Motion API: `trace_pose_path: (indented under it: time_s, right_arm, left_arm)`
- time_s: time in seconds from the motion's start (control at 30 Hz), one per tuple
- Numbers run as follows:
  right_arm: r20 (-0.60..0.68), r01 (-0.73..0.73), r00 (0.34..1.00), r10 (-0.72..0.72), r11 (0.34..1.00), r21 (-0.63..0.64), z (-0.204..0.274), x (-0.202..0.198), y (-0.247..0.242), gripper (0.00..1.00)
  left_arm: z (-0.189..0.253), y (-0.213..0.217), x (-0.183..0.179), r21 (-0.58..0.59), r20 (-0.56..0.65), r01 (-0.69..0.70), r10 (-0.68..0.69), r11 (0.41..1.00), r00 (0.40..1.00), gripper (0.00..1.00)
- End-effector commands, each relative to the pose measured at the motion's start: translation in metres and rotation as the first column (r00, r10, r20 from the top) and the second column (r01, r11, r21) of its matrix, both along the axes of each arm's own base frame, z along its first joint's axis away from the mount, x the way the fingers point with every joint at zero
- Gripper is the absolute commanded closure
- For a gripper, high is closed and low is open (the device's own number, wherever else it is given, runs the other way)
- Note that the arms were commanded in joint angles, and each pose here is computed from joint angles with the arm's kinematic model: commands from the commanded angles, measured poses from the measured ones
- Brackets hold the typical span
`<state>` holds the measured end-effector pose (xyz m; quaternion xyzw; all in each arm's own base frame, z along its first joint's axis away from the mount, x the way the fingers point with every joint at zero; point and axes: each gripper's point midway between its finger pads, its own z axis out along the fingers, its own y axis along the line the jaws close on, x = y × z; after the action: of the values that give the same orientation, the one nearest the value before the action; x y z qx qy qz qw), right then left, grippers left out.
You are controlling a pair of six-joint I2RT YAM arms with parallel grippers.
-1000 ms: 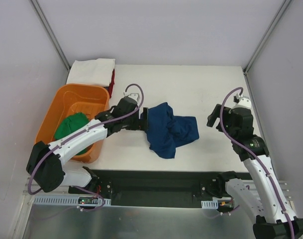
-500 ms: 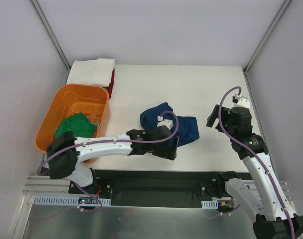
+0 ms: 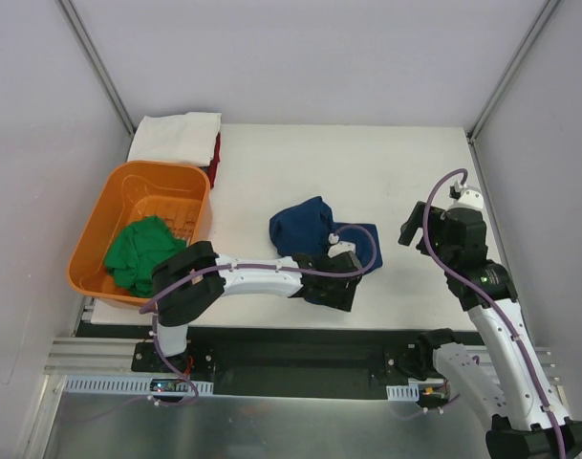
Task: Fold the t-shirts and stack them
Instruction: Flatten out the tshirt
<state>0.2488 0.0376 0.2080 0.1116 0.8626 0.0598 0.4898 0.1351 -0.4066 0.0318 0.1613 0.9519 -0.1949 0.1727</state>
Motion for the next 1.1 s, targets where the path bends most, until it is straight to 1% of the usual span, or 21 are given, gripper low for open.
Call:
trace_pose_path:
  time_s: [0.0, 0.03, 0.3, 0.37, 0.43, 0.5, 0.57, 0.7, 0.77, 0.87, 0.9, 1.0, 1.07]
  right_arm:
    - [0.001, 0.014, 1.0, -0.014, 1.0, -0.016, -0.001, 0.0, -0.003, 0.03]
    - [0.0, 0.019, 1.0, -0.019, 1.0, -0.018, -0.001, -0.001, -0.004, 0.03]
    - [-0.004, 0.017, 1.0, -0.017, 1.0, -0.015, -0.003, 0.0, -0.004, 0.03]
    - [-0.008, 0.014, 1.0, -0.014, 1.0, -0.017, -0.004, 0.0, -0.003, 0.03]
    - [-0.012, 0.015, 1.0, -0.015, 1.0, -0.016, -0.005, 0.0, -0.003, 0.03]
    - [-0.012, 0.014, 1.0, -0.014, 1.0, -0.017, -0.005, 0.0, -0.003, 0.03]
    - [-0.014, 0.011, 1.0, -0.012, 1.0, -0.015, -0.006, 0.0, -0.003, 0.03]
    - [-0.015, 0.007, 1.0, -0.008, 1.0, -0.013, -0.006, 0.0, -0.002, 0.03]
    - [-0.018, 0.003, 1.0, -0.003, 1.0, -0.012, -0.007, 0.0, -0.001, 0.03]
    - [-0.02, 0.003, 1.0, -0.004, 1.0, -0.012, -0.008, 0.001, -0.001, 0.03]
    - [-0.02, -0.001, 1.0, 0.0, 1.0, -0.01, -0.008, 0.001, 0.0, 0.03]
    - [-0.022, 0.001, 1.0, -0.001, 1.0, -0.011, -0.008, 0.001, 0.0, 0.03]
    - [-0.02, -0.001, 1.0, 0.001, 1.0, -0.011, -0.008, 0.001, 0.0, 0.03]
  left_arm:
    - [0.001, -0.002, 0.004, 0.038, 0.055, -0.034, 0.032, 0.999, 0.998, 0.41]
    - [-0.005, 0.003, 0.007, 0.076, 0.07, -0.051, 0.046, 0.996, 0.997, 0.41]
    - [-0.023, 0.012, 0.022, 0.218, 0.135, -0.112, 0.084, 0.97, 0.987, 0.51]
    - [-0.027, 0.018, 0.023, 0.258, 0.143, -0.12, 0.085, 0.959, 0.986, 0.56]
    - [-0.027, 0.022, 0.03, 0.281, 0.174, -0.15, 0.104, 0.948, 0.979, 0.65]
    - [-0.028, 0.029, 0.033, 0.311, 0.195, -0.169, 0.112, 0.935, 0.974, 0.72]
    - [-0.029, 0.032, 0.035, 0.327, 0.208, -0.18, 0.116, 0.928, 0.971, 0.77]
    - [-0.034, 0.044, 0.038, 0.366, 0.221, -0.204, 0.129, 0.908, 0.967, 0.78]
    - [-0.036, 0.047, 0.039, 0.376, 0.22, -0.209, 0.133, 0.903, 0.966, 0.82]
    - [-0.039, 0.051, 0.042, 0.387, 0.215, -0.216, 0.14, 0.897, 0.967, 0.92]
    - [-0.04, 0.054, 0.042, 0.391, 0.212, -0.22, 0.145, 0.894, 0.966, 1.0]
    - [-0.038, 0.063, 0.042, 0.394, 0.228, -0.239, 0.157, 0.888, 0.961, 1.0]
    - [-0.033, 0.071, 0.046, 0.385, 0.266, -0.279, 0.184, 0.88, 0.946, 1.0]
